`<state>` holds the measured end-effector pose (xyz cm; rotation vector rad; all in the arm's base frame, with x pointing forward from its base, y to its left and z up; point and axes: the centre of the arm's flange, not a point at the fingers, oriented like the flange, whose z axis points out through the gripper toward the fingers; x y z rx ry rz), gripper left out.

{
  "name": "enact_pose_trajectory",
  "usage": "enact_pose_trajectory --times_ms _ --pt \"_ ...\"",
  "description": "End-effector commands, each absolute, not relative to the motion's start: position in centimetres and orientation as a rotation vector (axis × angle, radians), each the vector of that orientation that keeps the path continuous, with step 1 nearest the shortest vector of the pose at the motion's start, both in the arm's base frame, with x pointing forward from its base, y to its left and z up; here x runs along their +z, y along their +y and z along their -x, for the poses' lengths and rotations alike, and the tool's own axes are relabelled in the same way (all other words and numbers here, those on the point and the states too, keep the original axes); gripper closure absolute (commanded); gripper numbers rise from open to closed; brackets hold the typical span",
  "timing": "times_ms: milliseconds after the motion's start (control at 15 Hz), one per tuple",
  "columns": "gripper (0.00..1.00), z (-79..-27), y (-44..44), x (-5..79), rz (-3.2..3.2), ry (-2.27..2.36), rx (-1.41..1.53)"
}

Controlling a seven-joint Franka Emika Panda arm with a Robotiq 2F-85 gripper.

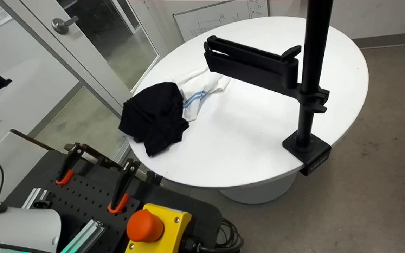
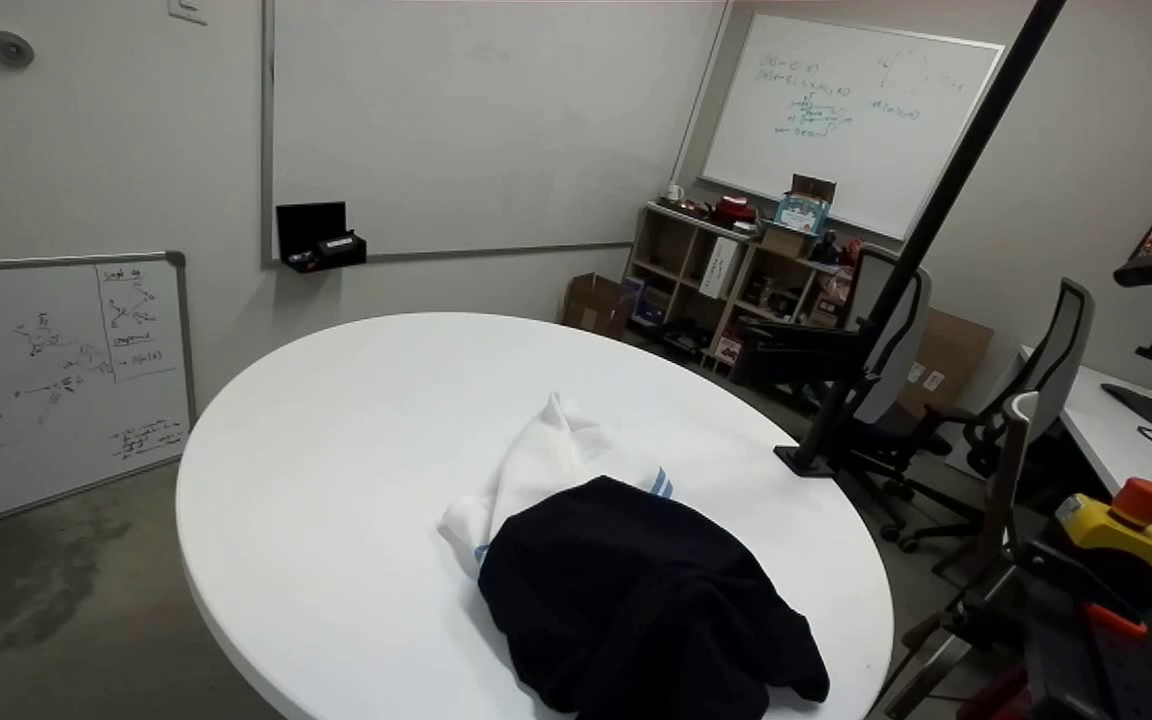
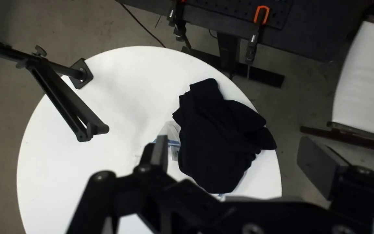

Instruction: Hang the tea towel on the stand

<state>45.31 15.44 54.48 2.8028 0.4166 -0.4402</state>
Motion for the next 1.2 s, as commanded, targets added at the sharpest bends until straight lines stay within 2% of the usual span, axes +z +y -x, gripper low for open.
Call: enact_pose_trajectory --times_ms 0,333,733,1133 --pt "0.0 -45.4 15.4 54.3 -2.801 0.413 -0.447" --pt "0.0 -47.8 12.3 51.6 -2.874 0.372 -0.303" --pt "0.0 -52.1 4.6 45.0 -2.978 0.164 -0.125" --pt "0.0 -54.7 -0.6 37.8 -3.016 -0.071 -0.128"
